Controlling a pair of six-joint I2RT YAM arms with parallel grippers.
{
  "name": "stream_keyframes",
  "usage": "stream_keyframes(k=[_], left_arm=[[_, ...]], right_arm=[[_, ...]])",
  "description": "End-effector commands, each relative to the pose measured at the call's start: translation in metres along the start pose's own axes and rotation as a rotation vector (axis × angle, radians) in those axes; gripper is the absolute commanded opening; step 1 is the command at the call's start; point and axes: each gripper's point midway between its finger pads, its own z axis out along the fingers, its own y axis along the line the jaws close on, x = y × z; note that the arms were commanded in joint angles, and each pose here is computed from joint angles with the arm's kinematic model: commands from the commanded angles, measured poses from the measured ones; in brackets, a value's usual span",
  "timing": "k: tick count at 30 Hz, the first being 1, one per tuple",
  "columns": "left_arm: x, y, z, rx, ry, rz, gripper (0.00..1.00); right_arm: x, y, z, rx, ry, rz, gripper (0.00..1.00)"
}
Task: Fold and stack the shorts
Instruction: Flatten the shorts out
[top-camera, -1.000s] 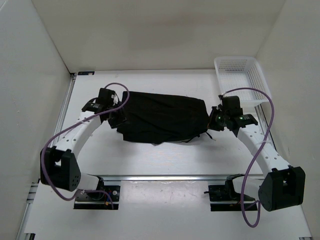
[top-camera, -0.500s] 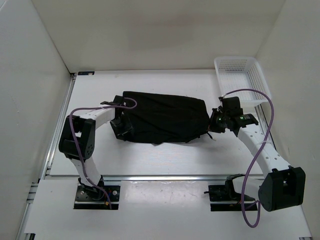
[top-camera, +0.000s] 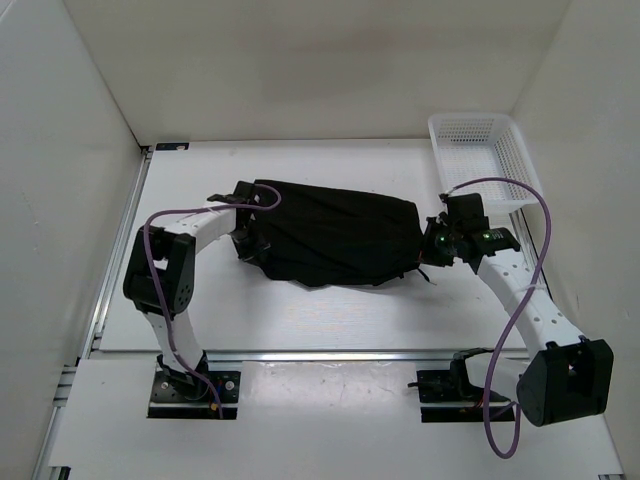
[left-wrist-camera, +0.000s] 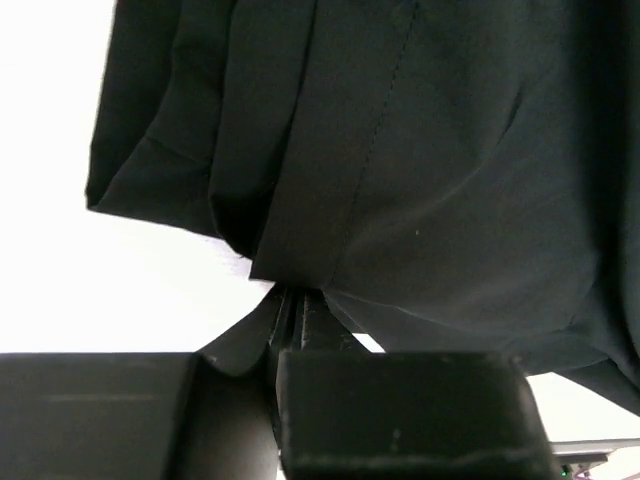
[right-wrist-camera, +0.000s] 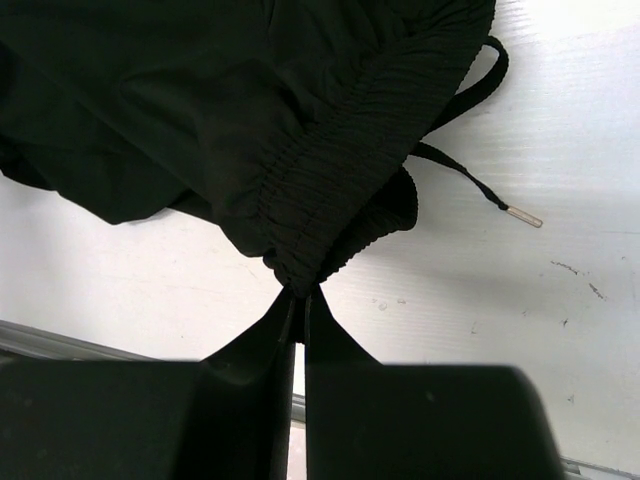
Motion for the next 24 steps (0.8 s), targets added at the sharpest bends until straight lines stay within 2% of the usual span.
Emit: stream_keyframes(k=[1,5,10,13,14,15,16,17,18,19,20,23,24], left_arm=[[-0.012,-0.001,-0.026,0.014,-0.091,0.017,0.10],[-0.014,0.021,-0.059,-0.011,-0.140,0.015,0.10],[-0.049,0.028,-0.122,0.040,-0.279,0.005,0.10],[-0.094,0.015,-0.166,0.083,-0.388,0.011,0.10],[-0.105,0.012,-0.175,0.086,-0.410,0.022,0.10],[-0.115,0.011,-0.184,0.089,-0.423,0.011,0.10],[-0.129,0.010,-0.185,0.083,-0.428,0.012,0.10],[-0.155,0.003,-0.219,0.127,-0.514,-0.008,0.10],[-0.166,0.004,-0.233,0.132,-0.545,-0.013,0.10],[-0.172,0.003,-0.241,0.153,-0.543,-0.019,0.10],[-0.188,0.004,-0.279,0.193,-0.634,-0.039,0.10],[-0.202,0.013,-0.329,0.267,-0.749,-0.065,0.10],[-0.202,0.015,-0.342,0.288,-0.779,-0.066,0.10]], right_arm=[[-0.019,0.006,-0.015,-0.011,-0.074,-0.033,0.00],[-0.019,0.005,-0.024,0.002,-0.095,-0.026,0.00],[-0.034,0.013,-0.024,-0.002,-0.105,0.008,0.00],[-0.078,0.032,-0.023,-0.018,-0.157,0.009,0.00],[-0.091,0.033,-0.011,0.000,-0.141,0.014,0.00],[-0.133,0.052,-0.029,-0.020,-0.241,-0.002,0.00],[-0.156,0.063,-0.035,-0.039,-0.280,-0.009,0.00],[-0.176,0.066,-0.029,-0.033,-0.288,-0.001,0.00],[-0.197,0.078,-0.038,-0.055,-0.334,-0.010,0.00],[-0.239,0.101,-0.077,-0.111,-0.462,-0.019,0.00],[-0.253,0.113,-0.083,-0.146,-0.483,-0.031,0.00],[-0.284,0.140,-0.129,-0.222,-0.611,-0.064,0.00],[-0.284,0.140,-0.129,-0.222,-0.612,-0.064,0.00]])
